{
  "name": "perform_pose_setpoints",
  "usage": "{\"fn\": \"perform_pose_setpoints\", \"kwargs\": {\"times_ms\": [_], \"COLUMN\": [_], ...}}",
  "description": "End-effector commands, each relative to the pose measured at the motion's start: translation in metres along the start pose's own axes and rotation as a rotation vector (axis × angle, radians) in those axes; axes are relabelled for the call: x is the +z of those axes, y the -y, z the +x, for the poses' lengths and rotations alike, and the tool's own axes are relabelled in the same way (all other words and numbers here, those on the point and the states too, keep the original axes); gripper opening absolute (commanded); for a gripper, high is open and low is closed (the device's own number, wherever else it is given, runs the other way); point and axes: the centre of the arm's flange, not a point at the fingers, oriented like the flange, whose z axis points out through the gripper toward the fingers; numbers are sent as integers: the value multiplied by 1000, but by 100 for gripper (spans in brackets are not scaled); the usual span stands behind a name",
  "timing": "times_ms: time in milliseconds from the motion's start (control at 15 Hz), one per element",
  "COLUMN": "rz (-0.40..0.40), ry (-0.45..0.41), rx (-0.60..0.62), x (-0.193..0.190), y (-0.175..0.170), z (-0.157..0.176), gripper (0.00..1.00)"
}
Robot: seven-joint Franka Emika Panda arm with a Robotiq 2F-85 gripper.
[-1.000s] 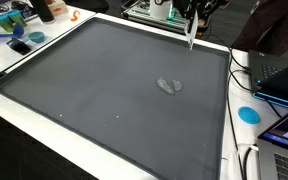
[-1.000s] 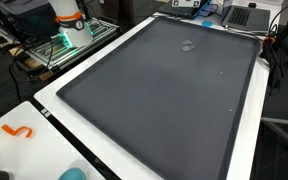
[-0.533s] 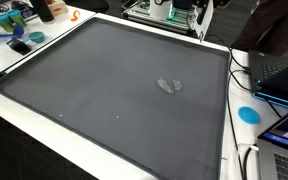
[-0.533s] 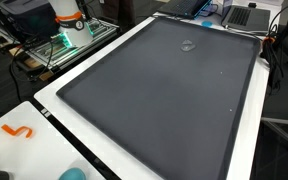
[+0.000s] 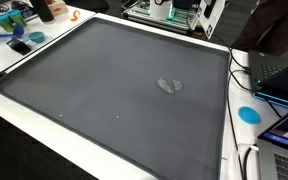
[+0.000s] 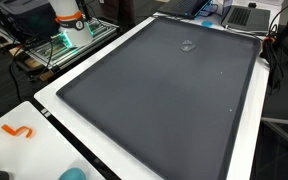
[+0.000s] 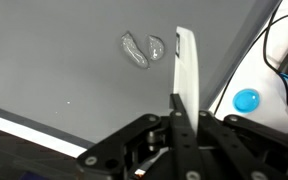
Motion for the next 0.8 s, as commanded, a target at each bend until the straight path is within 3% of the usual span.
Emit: {"fn": "perform_pose_setpoints", "kwargs": {"times_ms": [0,400,733], "rz": [0,23,20], "ry": [1,-9,2], "rx": [0,303,437], "x": [0,56,110], "y": [0,-45,-50], "z": [0,10,9], "gripper": [1,1,1]}}
